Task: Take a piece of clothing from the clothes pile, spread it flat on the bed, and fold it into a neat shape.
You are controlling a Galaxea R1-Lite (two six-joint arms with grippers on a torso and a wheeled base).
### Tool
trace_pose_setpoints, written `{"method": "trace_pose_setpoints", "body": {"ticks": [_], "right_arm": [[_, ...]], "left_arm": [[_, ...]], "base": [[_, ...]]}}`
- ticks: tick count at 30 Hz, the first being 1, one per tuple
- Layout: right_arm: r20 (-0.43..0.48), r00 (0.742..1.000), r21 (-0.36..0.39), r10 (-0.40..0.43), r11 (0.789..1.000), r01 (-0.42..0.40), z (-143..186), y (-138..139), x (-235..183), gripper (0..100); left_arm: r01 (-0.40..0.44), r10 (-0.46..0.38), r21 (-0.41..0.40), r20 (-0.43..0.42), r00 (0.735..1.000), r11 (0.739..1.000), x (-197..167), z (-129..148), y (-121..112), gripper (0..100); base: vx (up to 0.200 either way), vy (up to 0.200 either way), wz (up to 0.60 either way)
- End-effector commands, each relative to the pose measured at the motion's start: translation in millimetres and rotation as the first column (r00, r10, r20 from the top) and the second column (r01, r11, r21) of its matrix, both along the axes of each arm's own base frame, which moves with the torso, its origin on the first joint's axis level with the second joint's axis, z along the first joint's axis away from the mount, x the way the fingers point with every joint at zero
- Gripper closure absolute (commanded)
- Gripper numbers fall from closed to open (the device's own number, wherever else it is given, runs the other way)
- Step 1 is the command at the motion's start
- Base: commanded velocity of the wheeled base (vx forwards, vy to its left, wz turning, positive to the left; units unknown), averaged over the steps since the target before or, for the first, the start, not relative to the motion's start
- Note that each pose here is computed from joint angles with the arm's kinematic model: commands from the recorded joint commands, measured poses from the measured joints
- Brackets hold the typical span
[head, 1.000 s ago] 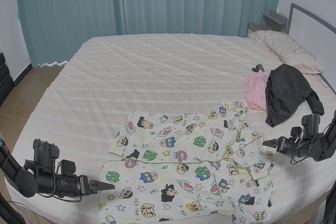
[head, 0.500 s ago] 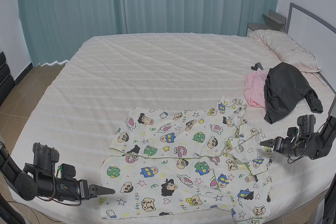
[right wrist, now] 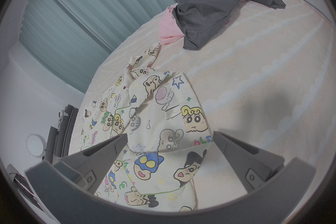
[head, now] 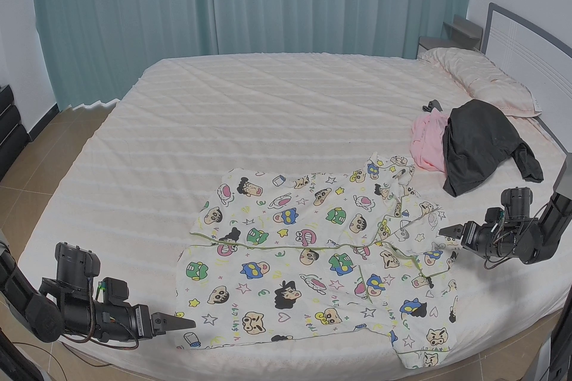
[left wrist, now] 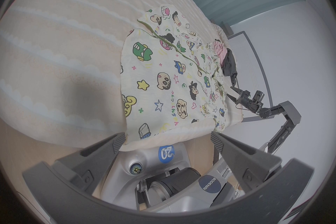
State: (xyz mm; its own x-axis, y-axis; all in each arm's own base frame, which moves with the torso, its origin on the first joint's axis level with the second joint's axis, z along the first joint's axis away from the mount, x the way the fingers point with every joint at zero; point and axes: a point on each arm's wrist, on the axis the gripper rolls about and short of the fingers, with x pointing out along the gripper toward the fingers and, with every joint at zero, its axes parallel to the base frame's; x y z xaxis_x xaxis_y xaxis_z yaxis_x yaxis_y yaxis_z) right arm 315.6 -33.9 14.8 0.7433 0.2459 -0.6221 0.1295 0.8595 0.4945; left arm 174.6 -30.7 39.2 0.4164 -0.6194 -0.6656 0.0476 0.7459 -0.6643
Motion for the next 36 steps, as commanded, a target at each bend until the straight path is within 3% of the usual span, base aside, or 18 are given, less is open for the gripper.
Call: {"method": "trace_pose_setpoints", "body": {"ticks": [1,8,23,36], "right_arm": [[0.012,1.0,0.0,-0.002,1.0,0.002,2,-1,3,0],[0.017,1.0,-0.001,0.0,1.0,0.0,3,0,4,0],[0.043,0.999,0.015,-0.018,1.0,0.018,7,-2,14,0],[0.033,0.999,0.016,0.029,0.999,-0.03,2,14,17,0]], "left_arm": [[0.001,-0.001,0.0,-0.006,1.0,1.0,0,-1,0,0],[0.009,-0.009,0.001,-0.003,1.0,1.0,0,-1,-1,0],[0.021,-0.021,0.004,-0.003,1.0,1.0,0,-2,-3,0],[0.022,-0.022,-0.002,-0.005,1.0,1.0,1,-2,-3,0]], "base": [[0.0,0.0,0.0],[0.0,0.0,0.0],[0.0,-0.2,0.0],[0.015,0.0,0.0]]}}
